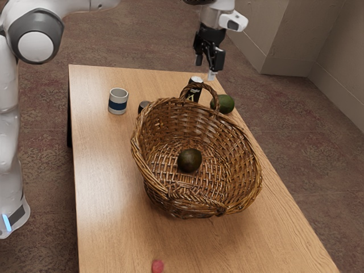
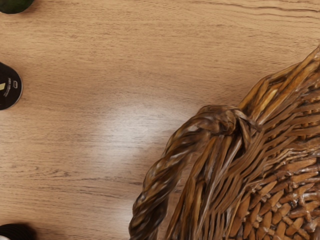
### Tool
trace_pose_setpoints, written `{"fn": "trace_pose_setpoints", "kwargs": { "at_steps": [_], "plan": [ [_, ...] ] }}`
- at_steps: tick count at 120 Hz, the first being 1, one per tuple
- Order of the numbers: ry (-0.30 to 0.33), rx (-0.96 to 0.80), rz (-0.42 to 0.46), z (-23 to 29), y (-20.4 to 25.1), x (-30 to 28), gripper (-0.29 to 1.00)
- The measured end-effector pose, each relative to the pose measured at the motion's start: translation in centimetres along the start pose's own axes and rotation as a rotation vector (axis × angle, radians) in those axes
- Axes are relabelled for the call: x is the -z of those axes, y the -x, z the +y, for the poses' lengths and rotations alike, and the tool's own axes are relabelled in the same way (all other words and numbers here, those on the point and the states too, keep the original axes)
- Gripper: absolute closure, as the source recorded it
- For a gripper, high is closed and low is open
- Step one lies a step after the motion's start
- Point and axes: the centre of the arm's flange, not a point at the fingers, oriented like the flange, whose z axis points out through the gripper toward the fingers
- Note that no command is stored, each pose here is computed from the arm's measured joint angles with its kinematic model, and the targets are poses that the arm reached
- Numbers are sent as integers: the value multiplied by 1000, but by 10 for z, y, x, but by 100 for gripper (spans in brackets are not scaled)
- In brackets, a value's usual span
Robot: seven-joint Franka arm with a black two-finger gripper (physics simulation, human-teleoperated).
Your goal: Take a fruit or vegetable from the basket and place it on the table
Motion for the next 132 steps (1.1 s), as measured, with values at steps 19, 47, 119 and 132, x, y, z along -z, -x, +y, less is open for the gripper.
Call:
{"fn": "trace_pose_setpoints", "kwargs": {
  "at_steps": [19,47,119,132],
  "plan": [
    [2,-27,63,16,-5,11,0],
    [20,-155,88,88,-4,11,0],
    [22,-373,-35,219,15,-80,0],
    [2,-414,-34,236,30,-104,0]
  ]
}}
